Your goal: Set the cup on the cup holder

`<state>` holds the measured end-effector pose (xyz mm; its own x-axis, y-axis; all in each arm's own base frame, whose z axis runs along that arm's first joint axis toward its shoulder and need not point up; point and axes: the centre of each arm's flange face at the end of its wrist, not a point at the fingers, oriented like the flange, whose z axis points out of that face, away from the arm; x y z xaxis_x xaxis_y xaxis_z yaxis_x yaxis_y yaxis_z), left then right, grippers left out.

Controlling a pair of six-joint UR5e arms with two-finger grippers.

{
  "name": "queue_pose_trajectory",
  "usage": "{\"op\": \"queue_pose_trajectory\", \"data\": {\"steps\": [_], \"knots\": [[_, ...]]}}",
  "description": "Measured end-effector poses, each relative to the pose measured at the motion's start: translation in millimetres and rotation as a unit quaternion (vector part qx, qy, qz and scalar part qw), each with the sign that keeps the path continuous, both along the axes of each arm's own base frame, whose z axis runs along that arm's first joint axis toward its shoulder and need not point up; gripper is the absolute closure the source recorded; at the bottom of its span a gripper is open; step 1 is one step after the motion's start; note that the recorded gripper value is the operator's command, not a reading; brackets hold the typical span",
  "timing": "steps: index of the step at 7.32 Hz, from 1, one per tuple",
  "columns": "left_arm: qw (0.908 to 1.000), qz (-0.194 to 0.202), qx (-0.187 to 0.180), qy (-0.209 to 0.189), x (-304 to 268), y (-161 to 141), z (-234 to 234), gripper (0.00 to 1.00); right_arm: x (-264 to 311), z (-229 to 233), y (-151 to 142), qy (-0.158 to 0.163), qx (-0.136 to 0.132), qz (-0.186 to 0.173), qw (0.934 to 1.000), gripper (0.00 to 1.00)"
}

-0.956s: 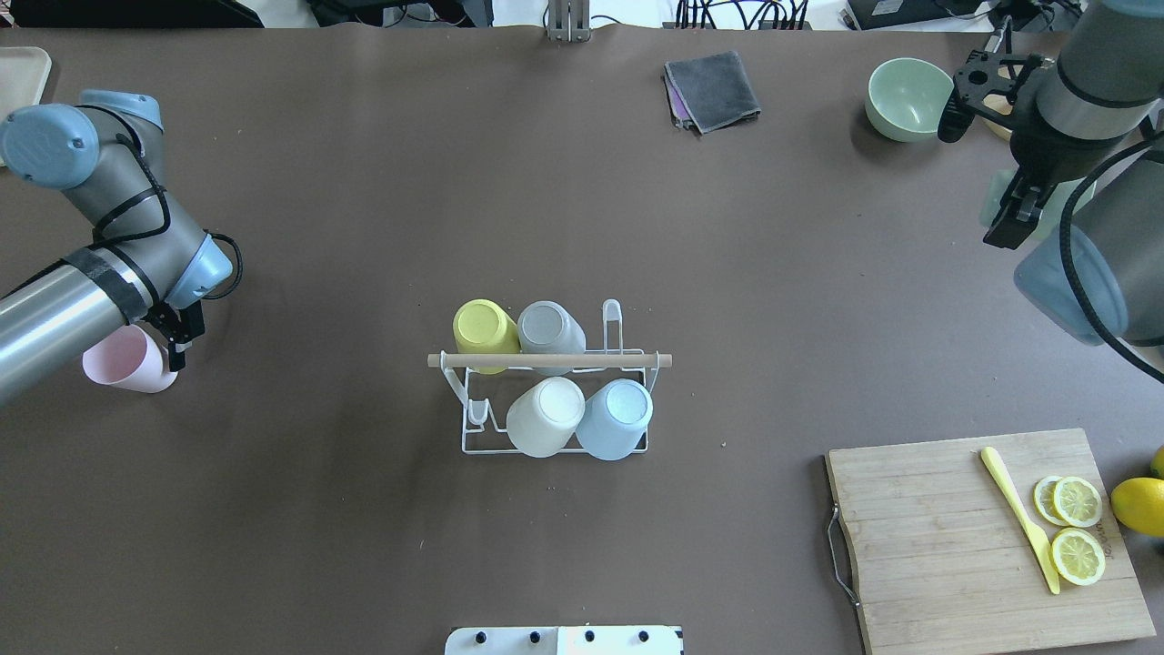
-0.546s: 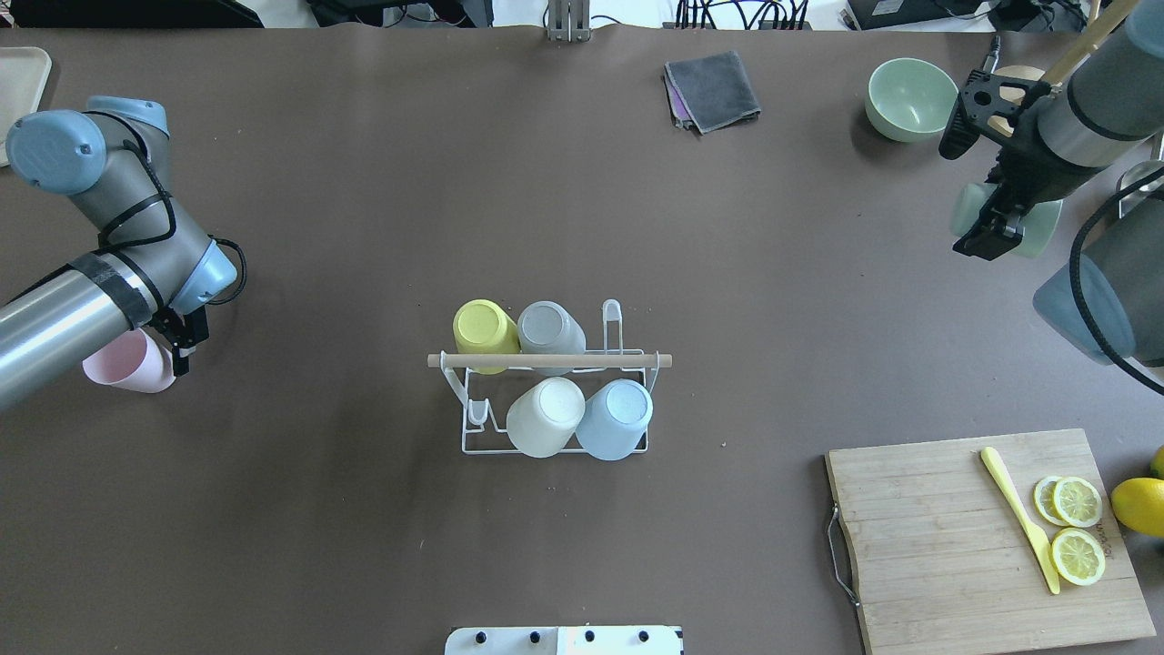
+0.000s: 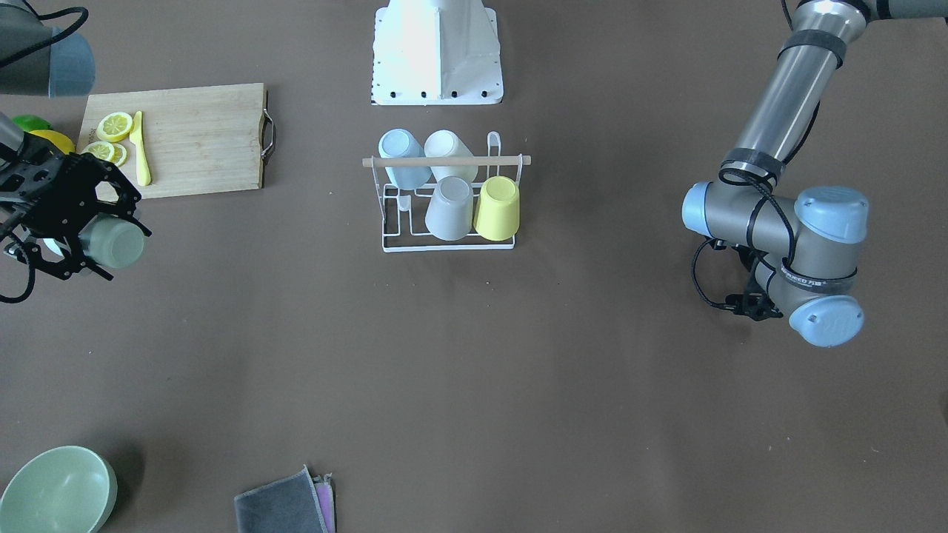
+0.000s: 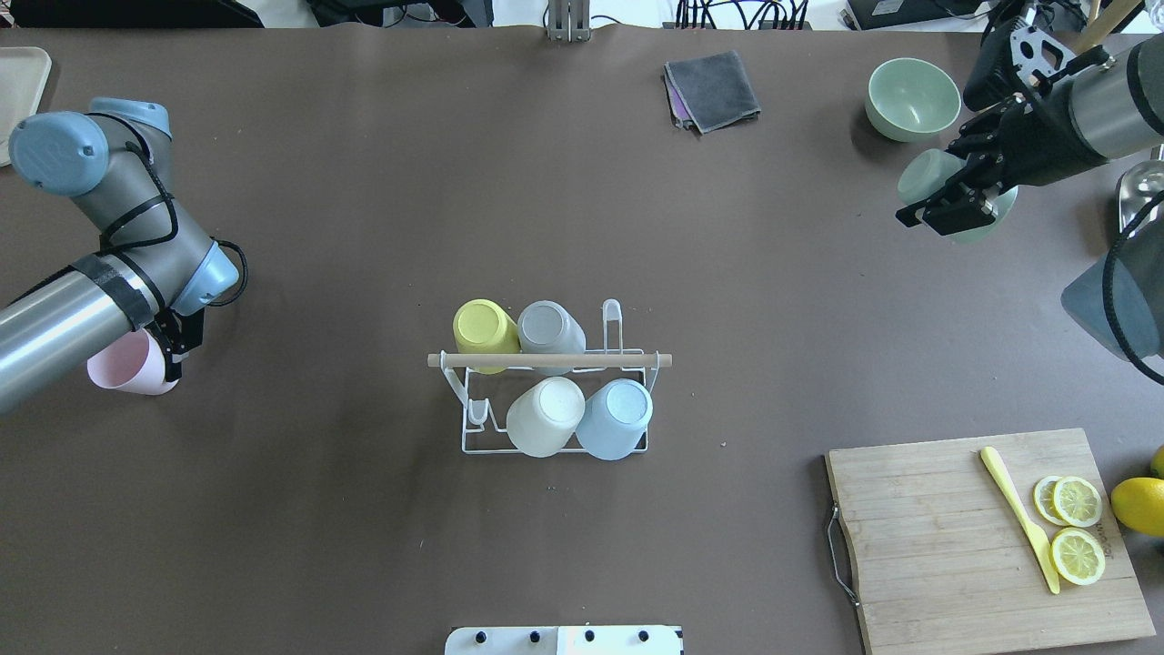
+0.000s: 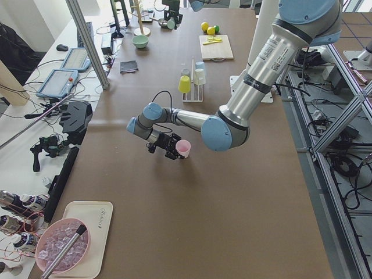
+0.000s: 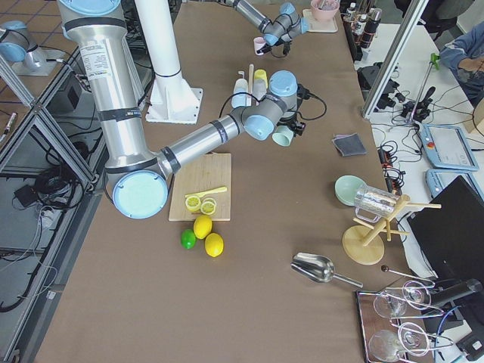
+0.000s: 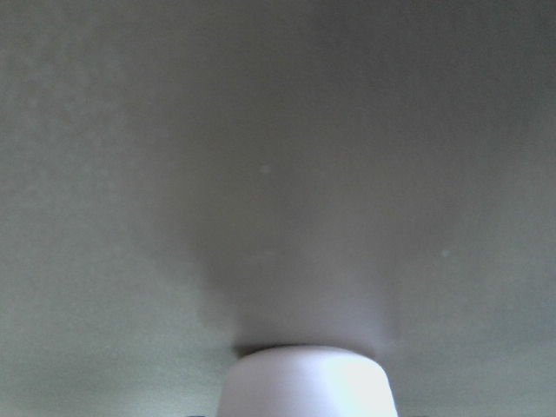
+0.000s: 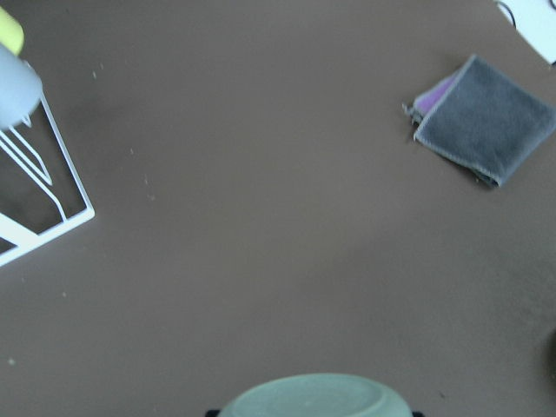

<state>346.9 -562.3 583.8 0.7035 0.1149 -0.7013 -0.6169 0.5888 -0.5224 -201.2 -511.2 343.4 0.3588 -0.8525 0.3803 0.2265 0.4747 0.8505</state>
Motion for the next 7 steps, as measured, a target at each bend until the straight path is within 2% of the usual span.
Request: {"op": "queue_pose_trajectory", "data": {"steps": [1,3,5,7], "knots": [[1.0,0.004,0.0,-0.006,-4,2,-15,1.0,5,-15,9,-0.055,0.0,0.019,0.9983,1.0],[0.9994,0.02,0.013,-0.026,-24,10,-65,1.0,15,-37,24,-0.146,0.005,0.052,0.988,1.0],[0.999,0.014,0.032,-0.028,-57,17,-101,1.0,23,-53,33,-0.222,0.004,0.096,0.9703,1.0],[0.9977,-0.023,0.061,-0.02,-120,21,-129,1.0,7,-67,44,-0.298,-0.007,0.135,0.9449,1.0]]}}
